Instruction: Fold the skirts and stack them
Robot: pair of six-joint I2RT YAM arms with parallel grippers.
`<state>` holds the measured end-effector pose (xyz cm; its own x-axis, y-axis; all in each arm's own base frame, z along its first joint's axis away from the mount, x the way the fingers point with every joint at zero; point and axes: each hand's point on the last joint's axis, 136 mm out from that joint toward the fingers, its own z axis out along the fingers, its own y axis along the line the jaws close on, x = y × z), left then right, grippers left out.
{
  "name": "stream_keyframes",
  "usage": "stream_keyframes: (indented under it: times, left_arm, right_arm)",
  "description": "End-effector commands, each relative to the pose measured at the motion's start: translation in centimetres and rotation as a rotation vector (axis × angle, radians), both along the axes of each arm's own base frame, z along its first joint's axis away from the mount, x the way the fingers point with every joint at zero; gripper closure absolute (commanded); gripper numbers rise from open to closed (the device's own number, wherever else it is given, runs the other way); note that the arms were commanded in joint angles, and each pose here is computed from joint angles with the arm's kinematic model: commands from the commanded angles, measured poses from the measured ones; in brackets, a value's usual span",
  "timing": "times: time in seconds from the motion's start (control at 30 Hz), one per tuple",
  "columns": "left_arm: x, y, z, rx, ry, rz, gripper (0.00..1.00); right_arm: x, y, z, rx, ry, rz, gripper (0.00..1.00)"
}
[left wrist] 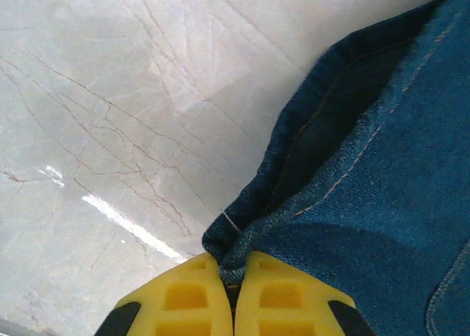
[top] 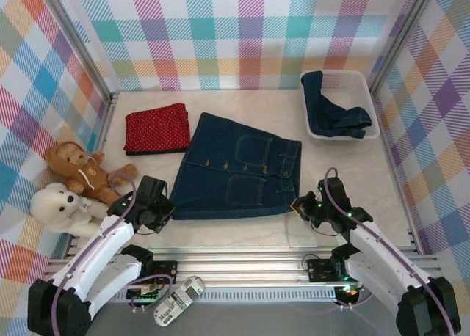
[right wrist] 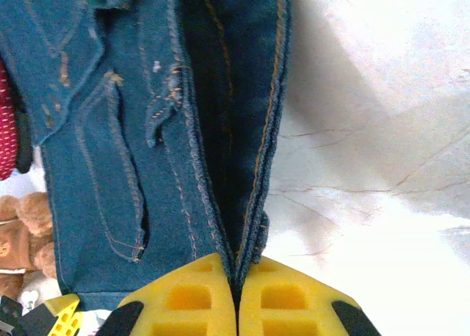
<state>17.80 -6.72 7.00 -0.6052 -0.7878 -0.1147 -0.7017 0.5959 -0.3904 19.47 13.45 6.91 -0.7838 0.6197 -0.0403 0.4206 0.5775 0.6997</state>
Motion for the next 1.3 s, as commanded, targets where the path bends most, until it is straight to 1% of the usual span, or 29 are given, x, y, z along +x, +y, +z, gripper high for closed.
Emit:
stream_keyframes:
  times: [0.0,0.1,0.17,0.23,0.3,0.4,0.47,0.53,0.67,0.73,0.8,0.87,0.97,1.07,1.17,1.27]
  left_arm:
    - [-1.8,1.5,1.1,0.083,0.014,0.04,1.0]
    - [-2.6,1.2,1.2,0.077,0.0,0.047,1.0]
    - [-3.0,1.5,1.6,0.088,-0.002,0.068,1.0]
    - [-2.7,1.9,2.6,0.102,-0.029,0.083,1.0]
    - [-1.4,2.3,4.6,0.141,-0.1,0.08,1.0]
    - [1.8,3.0,8.9,0.25,-0.206,0.051,1.0]
    - [4.6,3.0,12.9,0.319,-0.285,0.018,1.0]
    - [7.3,2.7,15.8,0.369,-0.354,-0.013,1.0]
    - [14.1,1.1,20.2,0.385,-0.517,-0.088,1.0]
    - [17.3,0.1,21.5,0.39,-0.565,-0.126,1.0]
    - [20.4,-0.8,21.7,0.409,-0.566,-0.165,1.0]
    - [23.3,-1.9,21.8,0.395,-0.56,-0.21,1.0]
    - [26.8,-3.4,20.2,0.391,-0.521,-0.269,1.0]
    - [29.2,-4.4,19.1,0.395,-0.507,-0.31,1.0]
    - [31.1,-5.1,17.8,0.395,-0.479,-0.328,1.0]
    - [32.2,-5.8,15.7,0.385,-0.414,-0.345,1.0]
  right_arm:
    - [-0.4,-2.7,0.3,-0.123,-0.047,-0.068,1.0]
    - [-0.6,-3.7,1.0,-0.142,-0.1,-0.105,1.0]
    - [-0.7,-3.7,1.5,-0.122,-0.122,-0.118,1.0]
    - [-0.4,-3.6,2.4,-0.086,-0.134,-0.149,1.0]
    - [0.6,-3.5,3.7,-0.056,-0.175,-0.18,1.0]
    - [2.5,-4.0,6.2,-0.07,-0.236,-0.235,1.0]
    - [4.0,-4.7,8.0,-0.122,-0.259,-0.275,1.0]
    - [5.4,-5.6,9.1,-0.18,-0.258,-0.334,1.0]
    - [8.6,-6.8,9.4,-0.225,-0.234,-0.484,1.0]
    - [10.2,-6.9,9.1,-0.225,-0.238,-0.535,1.0]
    - [11.9,-6.8,9.0,-0.216,-0.231,-0.589,1.0]
    - [13.2,-6.7,8.3,-0.225,-0.19,-0.629,1.0]
    - [14.1,-6.6,6.6,-0.251,-0.111,-0.661,1.0]
    - [15.3,-6.0,5.6,-0.273,-0.096,-0.64,1.0]
    - [15.5,-6.1,4.6,-0.293,-0.062,-0.654,1.0]
    - [15.9,-6.1,4.1,-0.303,-0.049,-0.659,0.93]
